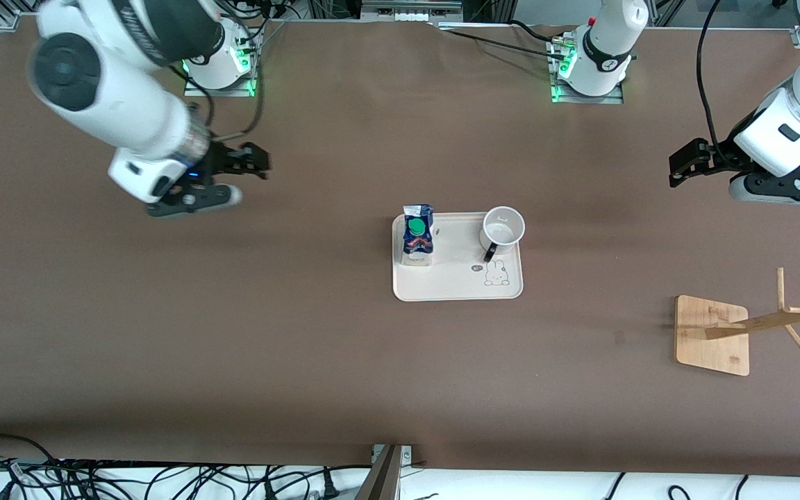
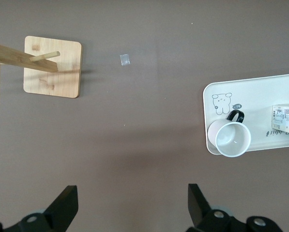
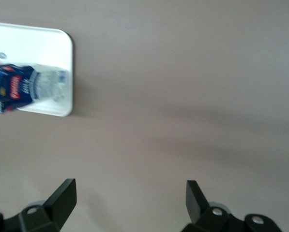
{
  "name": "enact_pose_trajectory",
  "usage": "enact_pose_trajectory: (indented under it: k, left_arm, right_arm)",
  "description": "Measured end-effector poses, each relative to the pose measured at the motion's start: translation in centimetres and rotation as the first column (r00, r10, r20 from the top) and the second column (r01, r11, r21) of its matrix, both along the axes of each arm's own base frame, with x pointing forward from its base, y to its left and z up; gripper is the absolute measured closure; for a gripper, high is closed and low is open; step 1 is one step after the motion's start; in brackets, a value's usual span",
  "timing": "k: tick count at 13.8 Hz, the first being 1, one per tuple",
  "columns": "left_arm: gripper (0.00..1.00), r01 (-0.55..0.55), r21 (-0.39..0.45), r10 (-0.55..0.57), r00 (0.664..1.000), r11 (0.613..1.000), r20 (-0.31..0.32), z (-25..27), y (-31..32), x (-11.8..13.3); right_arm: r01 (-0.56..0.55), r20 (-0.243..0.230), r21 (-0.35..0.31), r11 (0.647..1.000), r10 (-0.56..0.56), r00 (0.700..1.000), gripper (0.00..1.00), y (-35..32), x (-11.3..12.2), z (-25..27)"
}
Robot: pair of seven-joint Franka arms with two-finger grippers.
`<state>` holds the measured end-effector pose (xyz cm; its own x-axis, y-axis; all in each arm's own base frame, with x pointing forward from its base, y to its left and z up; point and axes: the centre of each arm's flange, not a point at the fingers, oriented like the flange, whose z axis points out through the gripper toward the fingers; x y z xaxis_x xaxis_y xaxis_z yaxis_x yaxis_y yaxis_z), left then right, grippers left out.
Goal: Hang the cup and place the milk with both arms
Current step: 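Reach the right gripper down to the blue milk carton on the tray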
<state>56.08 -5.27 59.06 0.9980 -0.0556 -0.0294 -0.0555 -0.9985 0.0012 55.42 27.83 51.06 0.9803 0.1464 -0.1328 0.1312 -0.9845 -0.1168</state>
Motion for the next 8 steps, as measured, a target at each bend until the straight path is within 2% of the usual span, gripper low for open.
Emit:
enact_pose_trajectory:
  k: [5,8]
  left_arm:
    - [0.00,-0.001,-0.004,0.001,1.000,1.000,0.016,0.3,0.0,1.5]
    - [0.00,0.002,-0.005,-0.002,1.000,1.000,0.016,0.1,-0.2,2.2]
  right_arm:
    - [0.075,0.025,-0.004,0.997,-0.075,0.997,0.00,14.6,-0.3,-4.6]
    - [0.130,0.048,0.000,0.992,-0.129,0.990,0.00,20.9,-1.8,-8.9]
